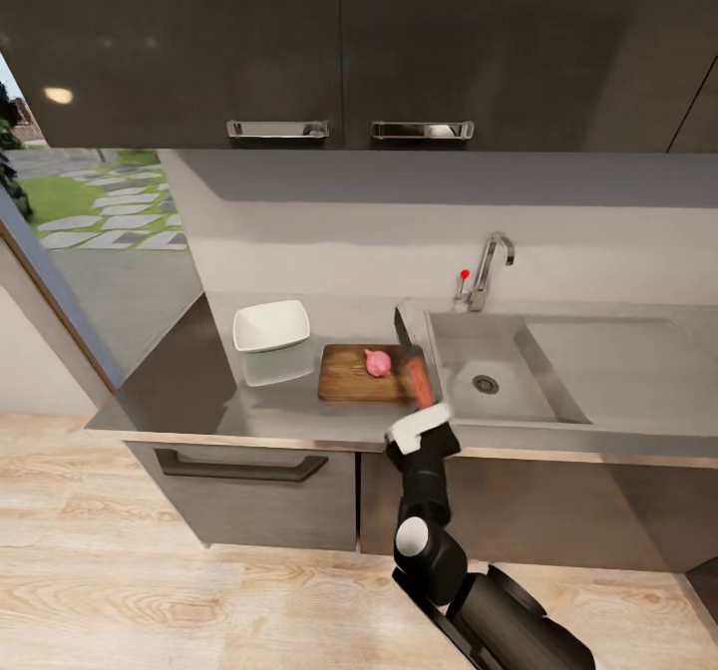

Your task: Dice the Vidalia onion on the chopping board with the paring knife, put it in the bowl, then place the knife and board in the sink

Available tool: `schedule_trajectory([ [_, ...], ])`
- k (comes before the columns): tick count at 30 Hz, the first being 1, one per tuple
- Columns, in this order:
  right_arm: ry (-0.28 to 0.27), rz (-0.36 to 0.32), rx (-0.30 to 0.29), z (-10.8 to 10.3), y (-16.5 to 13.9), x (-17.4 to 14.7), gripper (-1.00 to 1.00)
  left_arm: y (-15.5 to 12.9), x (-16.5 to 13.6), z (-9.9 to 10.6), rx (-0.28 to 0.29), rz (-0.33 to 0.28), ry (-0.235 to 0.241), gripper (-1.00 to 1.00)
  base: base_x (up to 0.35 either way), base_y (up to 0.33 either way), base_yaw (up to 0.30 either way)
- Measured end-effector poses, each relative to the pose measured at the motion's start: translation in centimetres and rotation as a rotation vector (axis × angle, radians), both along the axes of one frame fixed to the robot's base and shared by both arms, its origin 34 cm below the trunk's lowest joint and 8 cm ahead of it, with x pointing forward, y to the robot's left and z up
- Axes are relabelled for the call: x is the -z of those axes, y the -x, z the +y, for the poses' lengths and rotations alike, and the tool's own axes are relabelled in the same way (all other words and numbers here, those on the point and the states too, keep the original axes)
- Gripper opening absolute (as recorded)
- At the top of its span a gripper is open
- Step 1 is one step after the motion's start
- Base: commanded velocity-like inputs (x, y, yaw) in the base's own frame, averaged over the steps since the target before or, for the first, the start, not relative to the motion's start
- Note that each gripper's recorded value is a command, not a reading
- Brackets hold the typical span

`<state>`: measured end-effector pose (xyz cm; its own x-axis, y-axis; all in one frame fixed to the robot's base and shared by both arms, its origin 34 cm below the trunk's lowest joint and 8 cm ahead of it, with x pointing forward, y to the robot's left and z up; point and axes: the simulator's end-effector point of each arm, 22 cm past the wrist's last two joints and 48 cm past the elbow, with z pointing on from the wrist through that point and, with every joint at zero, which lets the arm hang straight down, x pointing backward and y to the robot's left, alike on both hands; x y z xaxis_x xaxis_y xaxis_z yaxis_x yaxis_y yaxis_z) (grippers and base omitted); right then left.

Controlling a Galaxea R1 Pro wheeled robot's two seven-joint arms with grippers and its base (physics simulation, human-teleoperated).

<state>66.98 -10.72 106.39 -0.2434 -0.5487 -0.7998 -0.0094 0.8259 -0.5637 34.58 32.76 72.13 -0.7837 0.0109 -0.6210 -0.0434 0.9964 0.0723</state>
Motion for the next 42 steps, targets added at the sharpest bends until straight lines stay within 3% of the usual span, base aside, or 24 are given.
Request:
schedule_trajectory([
  [2, 0.022, 0.015, -0.001, 0.1, 0.3, 0.3, -1.0, 0.0, 0.0, 0.0, 0.0, 0.0, 0.0, 1.0, 0.0, 0.0, 0.0],
  [9, 0.024, 0.016, 0.006, -0.2, 0.2, 0.2, -1.0, 0.0, 0.0, 0.0, 0.0, -0.001, 0.0, 1.0, 0.0, 0.0, 0.0],
  [16, -0.007, 0.014, 0.122, -4.5, -1.4, -1.3, -1.0, -0.1, 0.0, 0.0, 0.0, -0.001, 0.0, 1.0, 0.0, 0.0, 0.0],
  [20, 0.022, 0.02, 0.134, -4.7, -2.4, -2.9, -1.0, -0.1, 0.0, 0.0, 0.001, -0.001, 0.001, 1.0, 0.0, 0.0, 0.0],
  [22, 0.04, 0.026, 0.108, -4.1, -3.7, -4.3, -1.0, -0.1, -0.1, 0.0, 0.001, -0.002, 0.001, 1.0, 0.0, 0.0, 0.0],
  [24, 0.041, 0.057, 0.004, -1.4, -5.5, -5.8, -1.0, -0.1, -0.1, -0.1, 0.002, -0.003, 0.002, 1.0, 0.0, 0.0, 0.0],
  [30, 0.098, 0.077, -0.124, 1.8, -6.1, -6.5, -1.0, -0.1, 0.0, -0.1, 0.002, -0.002, 0.002, 1.0, 0.0, 0.0, 0.0],
  [33, 0.164, 0.096, -0.222, 4.4, -5.3, -5.7, -1.0, -0.1, 0.0, -0.1, 0.002, -0.002, 0.002, 1.0, 0.0, 0.0, 0.0],
  [42, 0.201, 0.101, -0.236, 4.4, -5.0, -5.2, -1.0, -0.1, -0.1, -0.1, 0.002, -0.003, 0.002, 1.0, 0.0, 0.0, 0.0],
])
